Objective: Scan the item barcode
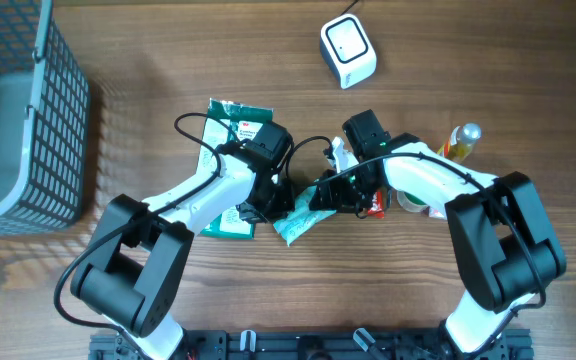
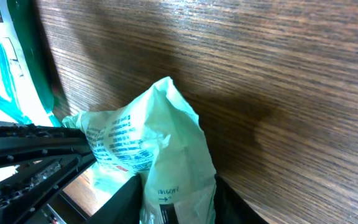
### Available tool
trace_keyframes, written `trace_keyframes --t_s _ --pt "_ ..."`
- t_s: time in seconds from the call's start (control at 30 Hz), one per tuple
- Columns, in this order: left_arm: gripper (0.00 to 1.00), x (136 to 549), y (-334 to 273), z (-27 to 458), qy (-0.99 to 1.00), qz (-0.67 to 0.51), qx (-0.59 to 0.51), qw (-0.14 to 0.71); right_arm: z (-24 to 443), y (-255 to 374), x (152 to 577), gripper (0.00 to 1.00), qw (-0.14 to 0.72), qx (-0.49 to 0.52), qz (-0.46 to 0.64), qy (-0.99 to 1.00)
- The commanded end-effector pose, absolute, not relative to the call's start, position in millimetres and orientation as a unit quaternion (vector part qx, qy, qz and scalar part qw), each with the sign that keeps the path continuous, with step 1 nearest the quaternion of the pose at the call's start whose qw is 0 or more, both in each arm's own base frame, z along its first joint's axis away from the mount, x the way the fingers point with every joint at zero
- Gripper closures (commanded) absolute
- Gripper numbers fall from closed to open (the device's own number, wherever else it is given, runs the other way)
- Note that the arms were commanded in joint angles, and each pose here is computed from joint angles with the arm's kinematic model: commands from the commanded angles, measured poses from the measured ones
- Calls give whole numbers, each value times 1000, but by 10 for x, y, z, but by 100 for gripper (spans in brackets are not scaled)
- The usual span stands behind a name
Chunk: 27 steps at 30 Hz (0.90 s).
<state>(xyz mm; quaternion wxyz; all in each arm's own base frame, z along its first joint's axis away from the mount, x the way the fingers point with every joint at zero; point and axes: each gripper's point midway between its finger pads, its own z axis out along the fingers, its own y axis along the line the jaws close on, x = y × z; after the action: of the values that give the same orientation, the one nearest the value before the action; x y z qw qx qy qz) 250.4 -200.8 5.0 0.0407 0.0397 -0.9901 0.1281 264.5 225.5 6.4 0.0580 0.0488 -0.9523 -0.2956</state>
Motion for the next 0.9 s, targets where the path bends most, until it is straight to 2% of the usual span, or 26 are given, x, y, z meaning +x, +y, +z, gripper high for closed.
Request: trace_keyframes --t_s 0.0,0.23,0.37,0.4,0.47,0.6,0.7,0.8,0.83,0.87 --pt "93 2399 -2007 -140 -991 110 38 61 -32 2217 2601 71 65 43 -278 -957" --pt "96 2436 -1997 -44 -990 120 44 57 -49 2193 2615 81 62 43 -270 -960" --pt "96 2775 -1904 441 -988 145 47 7 -63 2173 2625 93 59 43 -263 -962" --pt "96 2988 -1816 696 -986 154 58 -30 -63 2173 2625 95 59 42 -263 -962" --pt "96 3279 -1561 1007 -980 152 92 -91 -63 2173 2624 96 59 42 -263 -962" --pt "94 3530 -994 1178 -970 113 157 -148 -62 2176 2631 96 57 43 -264 -962" --pt "76 3614 -552 1166 -963 67 201 -165 -91 2137 2675 96 46 43 -250 -966" --pt "67 3633 -415 1165 -962 61 207 -168 -119 2088 2701 95 40 40 -233 -971" --pt "60 3634 -403 1165 -962 60 209 -168 -122 2084 2703 96 40 38 -232 -971" --pt "36 3632 -403 1164 -962 61 209 -167 -122 2083 2705 96 40 32 -231 -971"
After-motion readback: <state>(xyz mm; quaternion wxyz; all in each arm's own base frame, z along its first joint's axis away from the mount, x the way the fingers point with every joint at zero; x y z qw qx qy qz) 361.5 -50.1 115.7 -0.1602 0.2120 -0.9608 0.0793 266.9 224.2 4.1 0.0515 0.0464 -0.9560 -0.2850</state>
